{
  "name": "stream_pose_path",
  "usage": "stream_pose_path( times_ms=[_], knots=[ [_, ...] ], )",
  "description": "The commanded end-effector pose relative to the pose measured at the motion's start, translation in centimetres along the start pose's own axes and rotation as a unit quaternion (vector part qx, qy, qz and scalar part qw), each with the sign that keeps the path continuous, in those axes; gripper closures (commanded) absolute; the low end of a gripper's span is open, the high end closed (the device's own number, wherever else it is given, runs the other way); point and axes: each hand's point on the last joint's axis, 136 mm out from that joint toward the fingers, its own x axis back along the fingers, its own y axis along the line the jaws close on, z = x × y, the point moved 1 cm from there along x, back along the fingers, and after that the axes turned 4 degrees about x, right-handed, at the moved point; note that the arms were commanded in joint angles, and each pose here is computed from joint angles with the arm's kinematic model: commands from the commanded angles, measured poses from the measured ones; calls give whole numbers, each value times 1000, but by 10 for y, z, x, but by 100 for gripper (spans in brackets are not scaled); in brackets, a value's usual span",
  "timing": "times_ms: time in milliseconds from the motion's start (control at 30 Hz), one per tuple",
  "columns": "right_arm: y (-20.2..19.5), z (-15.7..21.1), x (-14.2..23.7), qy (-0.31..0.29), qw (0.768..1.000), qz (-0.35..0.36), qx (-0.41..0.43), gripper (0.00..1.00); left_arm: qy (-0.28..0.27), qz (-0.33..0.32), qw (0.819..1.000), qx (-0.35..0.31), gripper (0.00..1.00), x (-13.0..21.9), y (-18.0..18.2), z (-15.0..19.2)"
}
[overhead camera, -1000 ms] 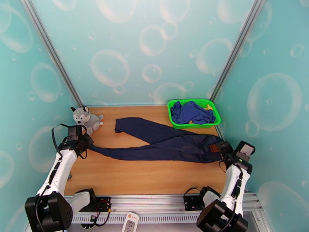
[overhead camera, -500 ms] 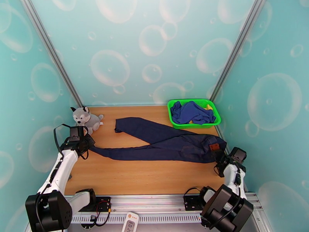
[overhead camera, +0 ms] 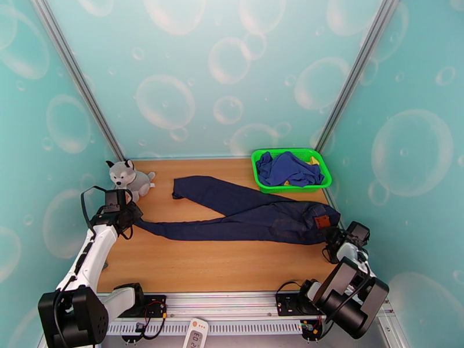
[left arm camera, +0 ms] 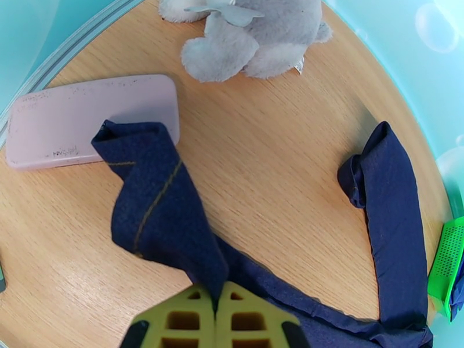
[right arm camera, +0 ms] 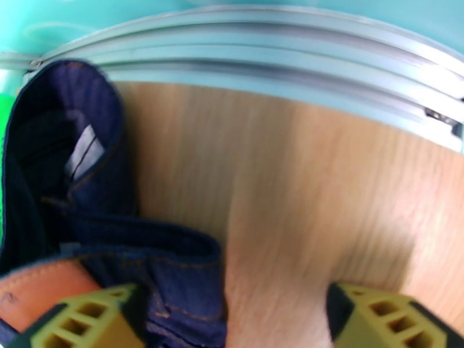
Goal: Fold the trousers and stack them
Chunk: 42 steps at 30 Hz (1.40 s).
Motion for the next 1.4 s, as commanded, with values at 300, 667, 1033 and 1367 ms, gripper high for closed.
stream_pose_path(
  times_ms=[300,667,1033,1367],
  knots=[
    [24,-17,0,-42,997,-59,15,100,-7,-7,1000,-11,100,8,3,0],
    [98,-71,103,-122,978,-149,79,100,-57,-18,998,-13,100,41,-4,-49],
    [192,-120,192,-165,938,-295,76,100,-126,10,992,19,100,77,-29,-132],
    [224,-123,240,-162,928,-315,117,100,-83,34,994,55,100,67,-30,-112]
  ],
)
